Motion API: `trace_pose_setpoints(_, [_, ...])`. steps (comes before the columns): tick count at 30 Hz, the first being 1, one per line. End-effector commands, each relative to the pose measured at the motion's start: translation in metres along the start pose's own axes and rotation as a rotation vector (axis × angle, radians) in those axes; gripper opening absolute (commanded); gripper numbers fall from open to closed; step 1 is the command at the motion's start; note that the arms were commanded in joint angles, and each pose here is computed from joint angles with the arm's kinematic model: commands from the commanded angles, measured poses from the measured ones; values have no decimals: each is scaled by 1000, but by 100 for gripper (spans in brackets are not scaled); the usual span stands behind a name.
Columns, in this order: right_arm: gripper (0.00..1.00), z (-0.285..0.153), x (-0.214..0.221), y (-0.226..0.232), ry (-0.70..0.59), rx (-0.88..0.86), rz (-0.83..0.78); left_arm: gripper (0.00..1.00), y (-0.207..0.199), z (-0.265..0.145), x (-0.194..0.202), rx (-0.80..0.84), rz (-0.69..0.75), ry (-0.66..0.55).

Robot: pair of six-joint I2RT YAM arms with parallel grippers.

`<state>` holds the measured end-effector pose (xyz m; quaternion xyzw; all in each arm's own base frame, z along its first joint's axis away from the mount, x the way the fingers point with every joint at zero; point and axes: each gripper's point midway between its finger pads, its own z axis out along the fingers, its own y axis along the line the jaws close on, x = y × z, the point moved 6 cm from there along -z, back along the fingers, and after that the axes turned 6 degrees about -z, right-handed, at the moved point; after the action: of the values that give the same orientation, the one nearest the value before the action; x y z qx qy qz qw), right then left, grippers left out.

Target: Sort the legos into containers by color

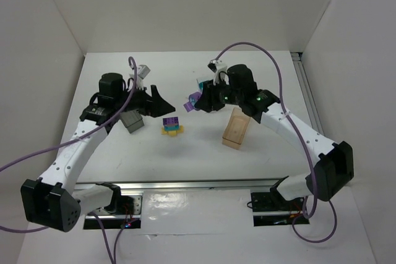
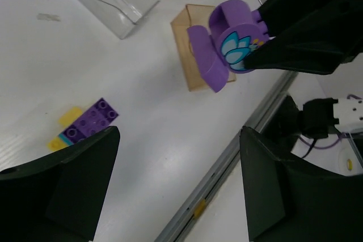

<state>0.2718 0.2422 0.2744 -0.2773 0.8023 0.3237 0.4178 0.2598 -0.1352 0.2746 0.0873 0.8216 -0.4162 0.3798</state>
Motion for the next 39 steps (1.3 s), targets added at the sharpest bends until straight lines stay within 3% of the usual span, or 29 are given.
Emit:
trace_pose_setpoints(1, [27,-6,0,12,4,-141,99,91,-35,3,-10,192,117,-31])
trace_pose_setpoints(6, [27,-13,-5,17,44,-220,164,89,-43,8,-14,139,313,-42])
trace_pose_setpoints(11, [27,-11,-5,15,74,-269,255,88,-54,10,-7,141,418,-7])
trace_pose_setpoints(21, [27,1,-6,14,102,-332,341,85,-53,37,14,2,510,88])
trace_pose_setpoints(28, [27,6,-8,16,102,-369,375,70,-49,49,17,-15,524,127])
trace_pose_setpoints(34, [27,7,-7,17,105,-402,379,70,-41,51,15,-80,525,118])
trace_pose_setpoints(39, [27,10,-3,15,120,-398,383,58,-41,51,15,-79,525,118])
